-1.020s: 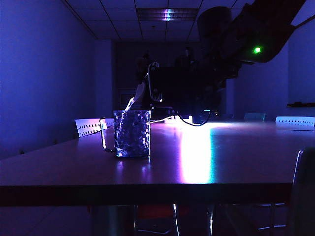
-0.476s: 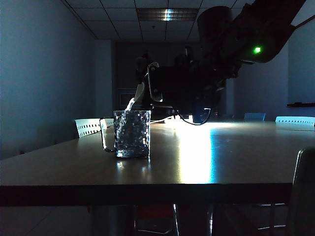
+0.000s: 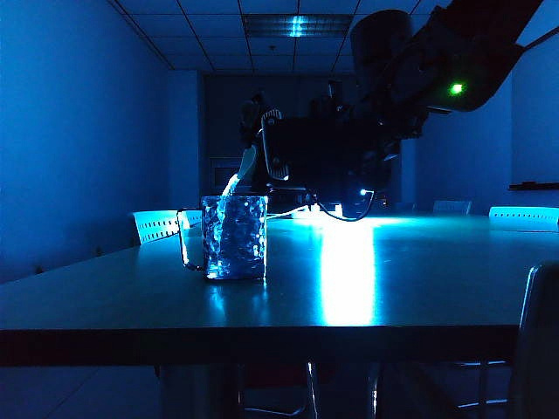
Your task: Pick up the black thermos cup, pour some water from it into the cup, and then put the thermos cup back on the table.
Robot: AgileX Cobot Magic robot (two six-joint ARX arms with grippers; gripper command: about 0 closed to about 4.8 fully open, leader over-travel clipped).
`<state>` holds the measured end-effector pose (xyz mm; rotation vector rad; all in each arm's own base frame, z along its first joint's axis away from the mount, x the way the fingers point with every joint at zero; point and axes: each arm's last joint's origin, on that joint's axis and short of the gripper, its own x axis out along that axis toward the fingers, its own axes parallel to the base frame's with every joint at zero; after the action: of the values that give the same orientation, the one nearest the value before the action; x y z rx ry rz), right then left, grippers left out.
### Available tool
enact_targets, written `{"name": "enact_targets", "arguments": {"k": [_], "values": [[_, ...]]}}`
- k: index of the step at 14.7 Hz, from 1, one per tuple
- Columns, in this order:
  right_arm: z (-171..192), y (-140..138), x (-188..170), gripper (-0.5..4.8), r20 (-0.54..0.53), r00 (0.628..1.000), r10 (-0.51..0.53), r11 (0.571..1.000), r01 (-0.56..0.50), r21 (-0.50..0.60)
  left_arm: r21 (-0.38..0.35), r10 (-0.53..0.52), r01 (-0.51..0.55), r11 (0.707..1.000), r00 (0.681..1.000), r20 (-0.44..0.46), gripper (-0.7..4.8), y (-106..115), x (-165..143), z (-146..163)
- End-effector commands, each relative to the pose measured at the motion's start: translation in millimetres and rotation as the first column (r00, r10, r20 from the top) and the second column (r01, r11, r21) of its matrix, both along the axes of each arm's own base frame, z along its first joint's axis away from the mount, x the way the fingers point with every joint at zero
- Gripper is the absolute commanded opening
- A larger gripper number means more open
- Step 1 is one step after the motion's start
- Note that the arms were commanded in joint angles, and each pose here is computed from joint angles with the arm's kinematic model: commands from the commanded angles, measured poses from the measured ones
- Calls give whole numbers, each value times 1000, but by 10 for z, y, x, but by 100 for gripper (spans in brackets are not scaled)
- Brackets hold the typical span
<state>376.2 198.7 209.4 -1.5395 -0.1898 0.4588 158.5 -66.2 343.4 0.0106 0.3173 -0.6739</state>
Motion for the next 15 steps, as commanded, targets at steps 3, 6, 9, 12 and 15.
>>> {"name": "enact_targets", "arguments": {"k": [3,6,9,12,15], "values": [[209,7,6,107,117,993,-6,999,0,54,1,-9,9,1000,1000,10,-6,2,-8,22],[209,7,6,107,116,993,-6,999,0,55,1,-9,9,1000,1000,10,-6,2,-8,22],[208,7,6,107,116,993,-6,999,0,54,1,-9,9,1000,1000,11,-6,2,-8,23],[207,8,6,107,115,993,-6,999,-1,54,1,-9,9,1000,1000,10,-6,2,-8,22],[197,8,5,107,103,995,-2,998,-4,56,1,-9,9,1000,1000,11,-6,2,-8,23]]}}
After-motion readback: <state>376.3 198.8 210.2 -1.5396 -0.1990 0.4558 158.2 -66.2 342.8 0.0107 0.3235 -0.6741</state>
